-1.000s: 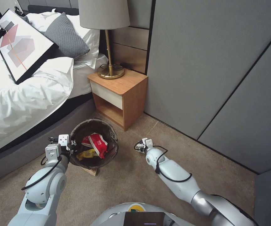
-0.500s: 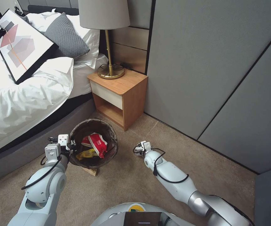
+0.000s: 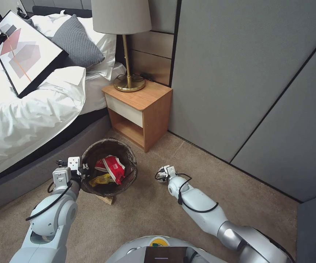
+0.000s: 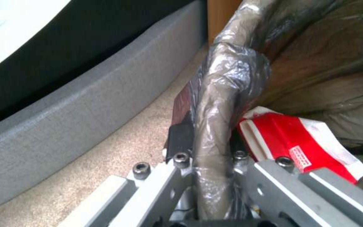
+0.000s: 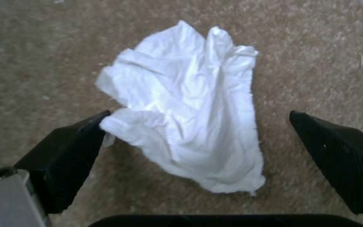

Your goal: Pick up the trash bin, then pick up the garbage from the floor and place it into the trash bin.

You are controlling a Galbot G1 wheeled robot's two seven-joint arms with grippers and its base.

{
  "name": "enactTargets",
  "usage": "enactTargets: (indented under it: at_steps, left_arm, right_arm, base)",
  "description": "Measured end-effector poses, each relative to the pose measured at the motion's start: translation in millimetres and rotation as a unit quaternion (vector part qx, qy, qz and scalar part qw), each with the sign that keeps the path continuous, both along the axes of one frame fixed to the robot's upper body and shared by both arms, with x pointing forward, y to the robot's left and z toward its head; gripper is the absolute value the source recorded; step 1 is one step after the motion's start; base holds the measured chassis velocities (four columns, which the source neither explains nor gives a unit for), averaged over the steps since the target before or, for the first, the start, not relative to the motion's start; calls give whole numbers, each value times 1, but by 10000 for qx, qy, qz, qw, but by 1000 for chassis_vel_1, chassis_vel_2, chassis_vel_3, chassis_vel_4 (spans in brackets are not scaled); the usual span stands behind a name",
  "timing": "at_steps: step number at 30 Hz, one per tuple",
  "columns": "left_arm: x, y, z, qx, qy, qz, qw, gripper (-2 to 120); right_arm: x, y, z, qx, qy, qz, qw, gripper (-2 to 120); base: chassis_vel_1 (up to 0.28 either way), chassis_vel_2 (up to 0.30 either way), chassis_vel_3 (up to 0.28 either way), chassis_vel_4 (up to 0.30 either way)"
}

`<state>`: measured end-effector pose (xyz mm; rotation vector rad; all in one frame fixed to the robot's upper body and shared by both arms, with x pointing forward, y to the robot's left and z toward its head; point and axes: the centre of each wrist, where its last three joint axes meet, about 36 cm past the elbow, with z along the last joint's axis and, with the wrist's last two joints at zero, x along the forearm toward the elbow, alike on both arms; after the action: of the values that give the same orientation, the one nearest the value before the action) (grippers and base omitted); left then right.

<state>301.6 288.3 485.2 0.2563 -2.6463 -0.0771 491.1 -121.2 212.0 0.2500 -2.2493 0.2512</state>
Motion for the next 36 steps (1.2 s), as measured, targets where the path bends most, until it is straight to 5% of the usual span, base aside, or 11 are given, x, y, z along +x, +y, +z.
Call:
enactTargets:
  at_steps: [3, 8, 26, 36]
  left_arm:
    - [0, 1, 0, 4, 2, 4, 10000, 0]
    - [0, -1, -1, -12, 11, -17, 10000, 0]
    - [1, -1, 1, 21, -3, -55, 10000, 0]
    - [0, -1, 2, 20, -17, -47, 10000, 0]
  right_arm:
    - [3, -4, -1, -14, 14, 10, 10000, 99]
    - [5, -8, 2, -12, -34, 11, 10000, 68]
    - [1, -7, -1, -4, 0, 8, 10000, 5]
    - [1, -8, 1, 9, -25, -23, 10000, 0]
  base:
    - [0, 0, 0, 0]
    - [0, 0, 0, 0]
    - [0, 0, 0, 0]
    - [0, 0, 0, 0]
